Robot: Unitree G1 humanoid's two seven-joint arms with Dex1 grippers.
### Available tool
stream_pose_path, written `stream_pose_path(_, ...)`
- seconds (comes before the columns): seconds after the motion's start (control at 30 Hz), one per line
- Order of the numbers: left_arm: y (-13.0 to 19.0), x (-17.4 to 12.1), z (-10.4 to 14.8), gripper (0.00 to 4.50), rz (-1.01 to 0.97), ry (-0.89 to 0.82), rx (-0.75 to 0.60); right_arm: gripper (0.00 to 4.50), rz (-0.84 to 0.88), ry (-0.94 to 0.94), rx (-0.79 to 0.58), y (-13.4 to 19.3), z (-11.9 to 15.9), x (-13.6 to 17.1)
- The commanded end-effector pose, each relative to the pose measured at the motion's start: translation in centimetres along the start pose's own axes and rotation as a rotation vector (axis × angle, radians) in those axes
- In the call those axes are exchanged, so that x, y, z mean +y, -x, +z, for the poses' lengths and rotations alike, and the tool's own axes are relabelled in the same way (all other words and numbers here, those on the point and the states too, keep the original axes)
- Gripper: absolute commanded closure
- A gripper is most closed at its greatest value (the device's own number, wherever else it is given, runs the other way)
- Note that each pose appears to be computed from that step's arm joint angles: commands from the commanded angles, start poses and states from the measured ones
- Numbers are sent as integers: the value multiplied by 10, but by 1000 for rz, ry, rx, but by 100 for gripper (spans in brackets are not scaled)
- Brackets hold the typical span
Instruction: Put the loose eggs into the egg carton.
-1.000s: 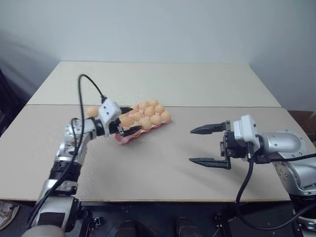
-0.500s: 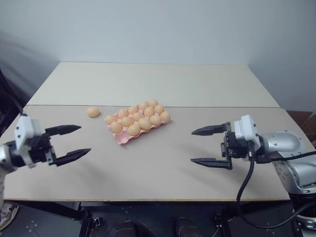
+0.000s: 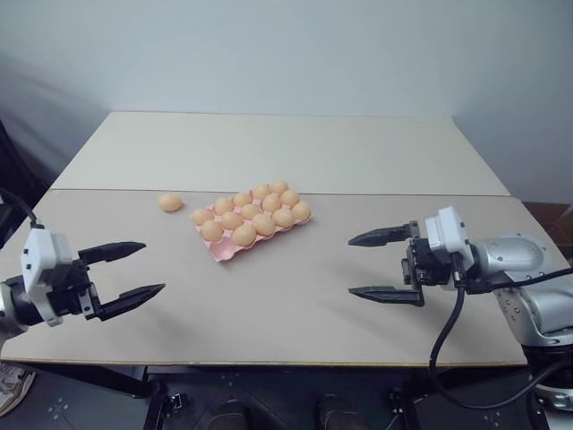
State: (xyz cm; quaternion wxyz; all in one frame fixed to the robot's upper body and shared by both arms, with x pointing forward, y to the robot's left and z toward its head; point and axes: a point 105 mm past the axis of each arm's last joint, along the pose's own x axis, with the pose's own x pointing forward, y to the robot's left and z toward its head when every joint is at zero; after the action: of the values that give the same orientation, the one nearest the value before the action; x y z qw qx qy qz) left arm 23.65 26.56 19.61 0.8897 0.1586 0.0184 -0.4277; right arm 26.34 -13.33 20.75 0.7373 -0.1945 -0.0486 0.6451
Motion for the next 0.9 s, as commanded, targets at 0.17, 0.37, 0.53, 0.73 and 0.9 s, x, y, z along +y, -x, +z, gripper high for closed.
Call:
stream_pose_path(0.17, -12, 43, 14, 5, 297, -7, -95, 0, -49, 65, -37, -4, 13, -7)
stream_pose_path(0.37, -33, 103, -2, 5, 627, 15, -37, 0, -73, 79, -47, -9, 15, -10)
stream_pose_path(0.53, -59, 145, -7, 5, 787, 49, -40, 0, -77, 84, -58, -12, 17, -9)
stream_pose_path(0.73, -96, 172, -17, 5, 828, 117, -28, 0, -80, 92, -63, -13, 21, -6)
stream_pose_path(0.9, -122, 175, -31, 5, 838, 192, 7, 0, -89, 105, -57, -12, 24, -4)
